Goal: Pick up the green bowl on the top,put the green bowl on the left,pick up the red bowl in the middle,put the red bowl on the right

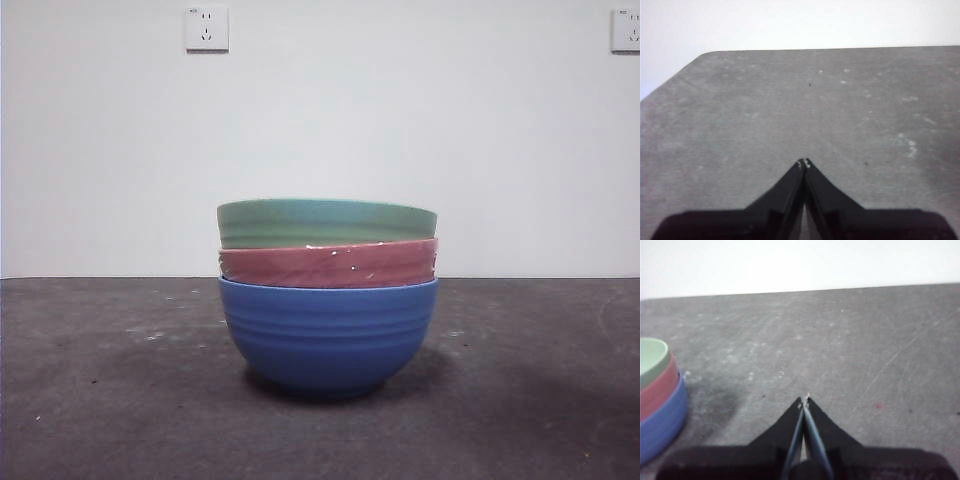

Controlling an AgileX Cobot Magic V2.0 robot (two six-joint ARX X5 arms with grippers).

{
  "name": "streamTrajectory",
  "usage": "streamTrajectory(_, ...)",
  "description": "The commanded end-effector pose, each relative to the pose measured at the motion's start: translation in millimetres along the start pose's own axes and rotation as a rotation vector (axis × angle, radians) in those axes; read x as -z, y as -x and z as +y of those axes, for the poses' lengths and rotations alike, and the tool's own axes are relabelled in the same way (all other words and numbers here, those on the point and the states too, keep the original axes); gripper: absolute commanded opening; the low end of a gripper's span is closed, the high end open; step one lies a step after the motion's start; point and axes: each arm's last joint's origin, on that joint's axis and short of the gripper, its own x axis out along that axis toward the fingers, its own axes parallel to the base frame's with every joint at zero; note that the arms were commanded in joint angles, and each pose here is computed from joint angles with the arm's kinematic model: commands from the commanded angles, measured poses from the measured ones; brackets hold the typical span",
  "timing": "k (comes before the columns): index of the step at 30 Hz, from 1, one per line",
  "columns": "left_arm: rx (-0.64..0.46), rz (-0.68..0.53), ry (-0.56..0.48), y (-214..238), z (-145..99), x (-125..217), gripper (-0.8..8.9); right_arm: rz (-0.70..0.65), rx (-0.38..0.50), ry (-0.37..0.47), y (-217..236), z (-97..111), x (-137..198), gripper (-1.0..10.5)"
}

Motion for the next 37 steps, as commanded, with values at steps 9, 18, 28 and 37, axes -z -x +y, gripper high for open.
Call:
streamTrajectory(9,0.188,0.035,0.338,-1,-5,4,-0.01,0.002,-0.001,-0.369,-1,0,2,0.0)
streamTrajectory(18,0.354,-0.051,0.377,2,-9,-11,-0.06,0.011,0.001,-0.411,2,1,-9,-0.1)
streamTrajectory(28,0.348,0.021,0.419,10,-10,-64,-0.06,0.052,0.012,-0.404,7,7,-69,-0.1)
streamTrajectory(37,0.566,0.169,0.378,-15,-18,-126,-0.06,0.145,-0.058,-0.302,-13,12,-121,0.0)
